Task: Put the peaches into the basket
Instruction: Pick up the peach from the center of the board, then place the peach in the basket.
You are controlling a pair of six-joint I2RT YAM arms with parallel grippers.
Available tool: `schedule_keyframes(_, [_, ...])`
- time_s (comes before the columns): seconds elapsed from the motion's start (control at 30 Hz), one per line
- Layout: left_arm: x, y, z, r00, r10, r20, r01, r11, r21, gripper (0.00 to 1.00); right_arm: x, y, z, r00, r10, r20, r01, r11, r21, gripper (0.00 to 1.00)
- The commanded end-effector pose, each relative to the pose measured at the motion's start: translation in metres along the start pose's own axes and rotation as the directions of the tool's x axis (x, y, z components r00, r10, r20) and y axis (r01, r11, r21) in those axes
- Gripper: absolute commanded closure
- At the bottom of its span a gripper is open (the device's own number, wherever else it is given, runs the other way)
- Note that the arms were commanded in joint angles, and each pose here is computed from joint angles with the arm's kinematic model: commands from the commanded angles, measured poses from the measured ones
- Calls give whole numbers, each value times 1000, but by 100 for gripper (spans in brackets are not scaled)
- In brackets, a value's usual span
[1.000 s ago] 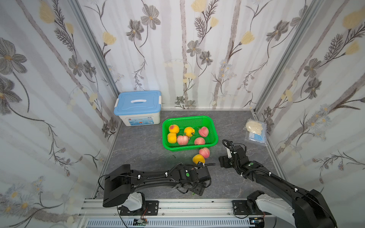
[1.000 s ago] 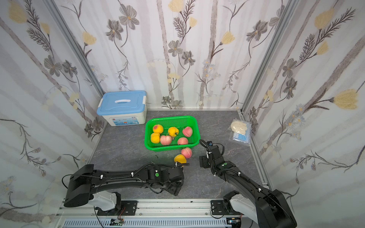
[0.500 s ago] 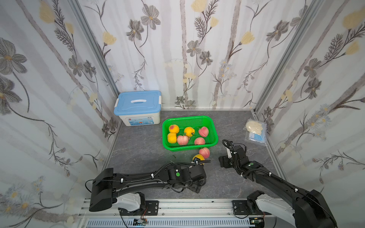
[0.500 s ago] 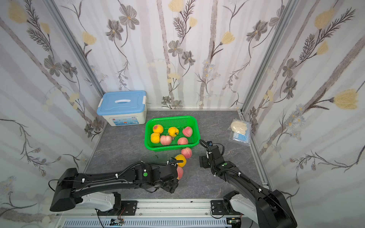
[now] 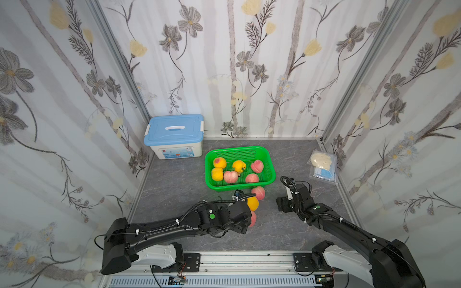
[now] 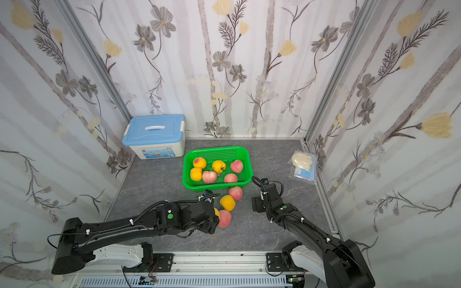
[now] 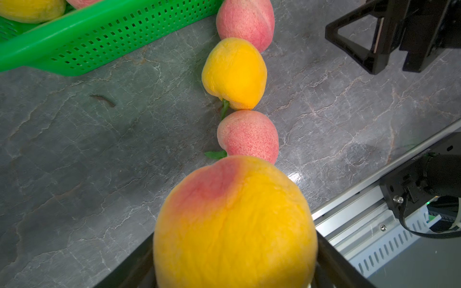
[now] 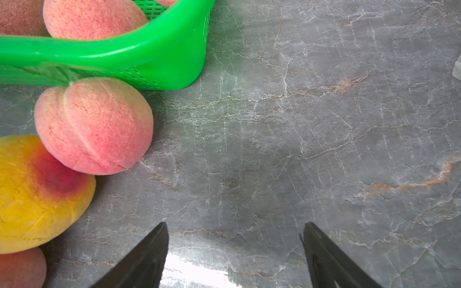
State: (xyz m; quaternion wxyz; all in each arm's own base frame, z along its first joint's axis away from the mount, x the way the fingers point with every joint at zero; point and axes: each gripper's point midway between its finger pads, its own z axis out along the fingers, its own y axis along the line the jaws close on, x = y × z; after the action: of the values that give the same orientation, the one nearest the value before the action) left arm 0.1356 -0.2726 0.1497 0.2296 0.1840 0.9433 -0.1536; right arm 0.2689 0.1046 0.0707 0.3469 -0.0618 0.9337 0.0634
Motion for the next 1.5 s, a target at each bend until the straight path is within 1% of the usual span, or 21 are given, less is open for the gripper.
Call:
schedule_keyframes(0.0, [-12, -1, 0, 999, 7, 37, -7, 1000, 0, 17, -7, 0, -1, 1000, 11, 28, -11, 1000, 4, 15])
schedule_keyframes(0.1, [-19, 2, 2, 999, 6, 46, -6, 1000, -16, 17, -8, 0, -2, 999, 12, 33, -12, 1000, 5, 15])
schedule_keyframes(0.27, [-34, 4, 2, 996, -14, 83, 15, 1000, -11, 17, -8, 0, -2, 999, 11, 33, -11, 1000, 5, 15])
schedule_keyframes(0.37, [-51, 7, 1, 992, -34, 121, 34, 999, 1, 17, -8, 0, -2, 999, 12, 33, -12, 1000, 4, 15])
schedule_keyframes(0.5, [-69, 7, 10, 990, -48, 135, 48, 999, 7, 17, -7, 0, -3, 999, 11, 33, -12, 1000, 3, 15])
schedule_keyframes(0.57, [-75, 7, 14, 991, -50, 128, 49, 999, 8, 17, -8, 0, -3, 999, 12, 34, -12, 1000, 4, 15])
schedule_keyframes(0.7, [-87, 3, 16, 992, -19, 126, 20, 1000, -2, 17, -8, 0, -3, 999, 12, 34, -12, 1000, 4, 15])
schedule_keyframes(0.93, [-105, 8, 23, 994, -1, 110, 4, 999, -32, 16, -7, 0, -3, 999, 12, 34, -12, 1000, 3, 15])
schedule_keyframes(1.23, [-142, 3, 25, 990, 13, 141, -12, 1000, -11, 16, -7, 0, -2, 999, 11, 33, -11, 1000, 4, 15])
schedule_keyframes(1.47, [-159, -3, 35, 991, 26, 131, -26, 1000, 4, 16, -7, 0, -2, 999, 10, 33, -10, 1000, 4, 15])
